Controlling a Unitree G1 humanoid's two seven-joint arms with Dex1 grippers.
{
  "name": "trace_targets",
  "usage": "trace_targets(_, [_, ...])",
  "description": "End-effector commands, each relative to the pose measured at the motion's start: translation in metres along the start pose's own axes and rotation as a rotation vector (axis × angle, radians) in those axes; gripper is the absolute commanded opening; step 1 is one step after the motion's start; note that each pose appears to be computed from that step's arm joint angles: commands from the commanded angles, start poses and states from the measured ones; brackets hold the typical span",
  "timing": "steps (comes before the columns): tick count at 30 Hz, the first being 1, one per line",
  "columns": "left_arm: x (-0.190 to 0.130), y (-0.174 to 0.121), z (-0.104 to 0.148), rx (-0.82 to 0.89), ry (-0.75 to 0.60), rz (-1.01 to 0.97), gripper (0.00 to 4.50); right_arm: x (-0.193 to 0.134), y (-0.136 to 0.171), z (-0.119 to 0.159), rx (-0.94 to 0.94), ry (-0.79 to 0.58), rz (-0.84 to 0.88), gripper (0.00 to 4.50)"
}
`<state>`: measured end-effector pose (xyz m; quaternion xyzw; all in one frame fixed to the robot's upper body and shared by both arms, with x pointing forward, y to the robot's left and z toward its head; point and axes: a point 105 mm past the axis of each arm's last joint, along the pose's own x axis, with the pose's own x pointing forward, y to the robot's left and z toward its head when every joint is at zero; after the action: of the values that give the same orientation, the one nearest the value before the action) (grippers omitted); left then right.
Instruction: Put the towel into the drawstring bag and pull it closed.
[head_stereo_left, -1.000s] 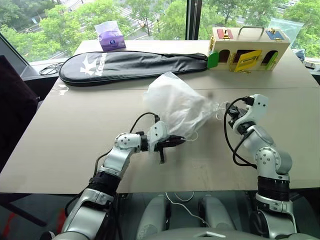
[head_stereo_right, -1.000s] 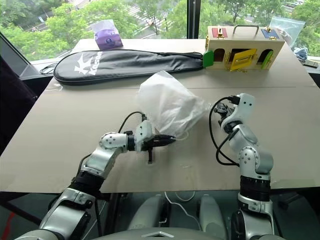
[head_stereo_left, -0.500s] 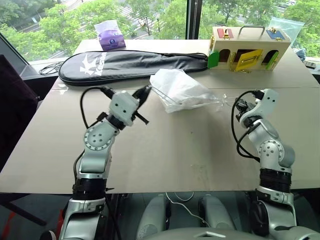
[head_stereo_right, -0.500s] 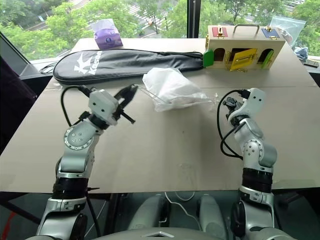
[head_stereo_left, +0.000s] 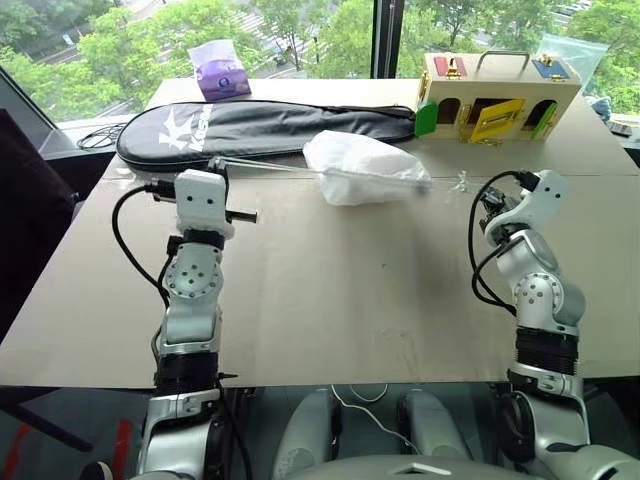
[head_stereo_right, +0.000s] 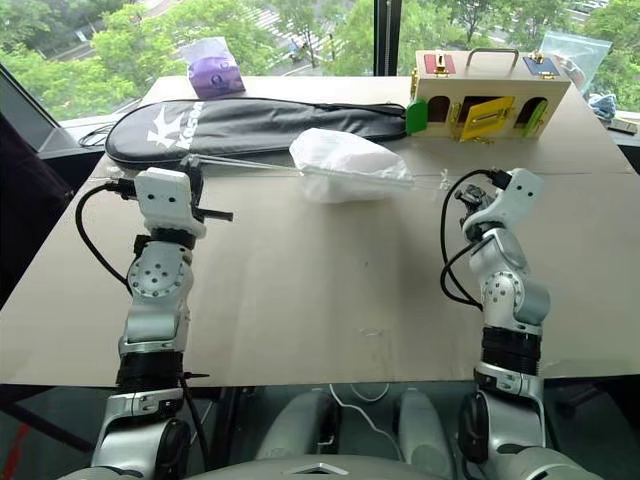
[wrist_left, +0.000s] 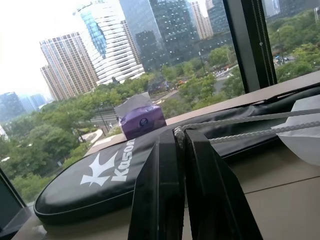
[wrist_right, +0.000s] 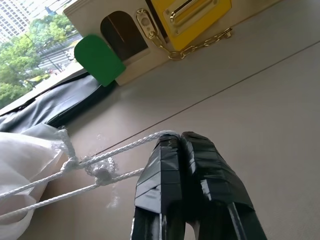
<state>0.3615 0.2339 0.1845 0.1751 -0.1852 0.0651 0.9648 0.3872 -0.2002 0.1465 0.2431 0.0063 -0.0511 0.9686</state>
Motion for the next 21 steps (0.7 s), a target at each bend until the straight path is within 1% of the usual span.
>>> trace_targets(1, [-0.01,0.077,-0.009,0.049,0.063,0.358,0.02,-0.012,-0.065,0.04,-0.051,-0.18,-0.294,0.0])
trace_targets(3, [-0.012,0.083,-0.012,0.057,0.079,0.396,0.02,-0.013,-0.069,0.044,-0.067,-0.203,-0.318,0.0])
trace_targets(8, [-0.021,0.11,-0.016,0.134,0.12,0.527,0.02,-0.025,-0.087,0.07,-0.17,-0.332,-0.433,0.0])
trace_targets(12, [-0.018,0.112,-0.011,0.147,0.102,0.54,0.02,-0.034,-0.1,0.083,-0.194,-0.396,-0.526,0.0])
trace_targets(15, [-0.015,0.1,-0.011,0.115,0.092,0.484,0.02,-0.032,-0.096,0.083,-0.179,-0.394,-0.499,0.0])
trace_targets(17, [-0.01,0.083,-0.012,0.058,0.081,0.395,0.02,-0.025,-0.08,0.078,-0.164,-0.374,-0.405,0.0])
trace_targets(19, [-0.005,0.051,-0.01,-0.021,0.047,0.221,0.02,-0.018,-0.054,0.07,-0.159,-0.346,-0.258,0.0])
trace_targets(21, [-0.007,0.009,-0.001,-0.097,-0.015,-0.039,0.02,-0.014,-0.03,0.062,-0.149,-0.313,-0.134,0.0])
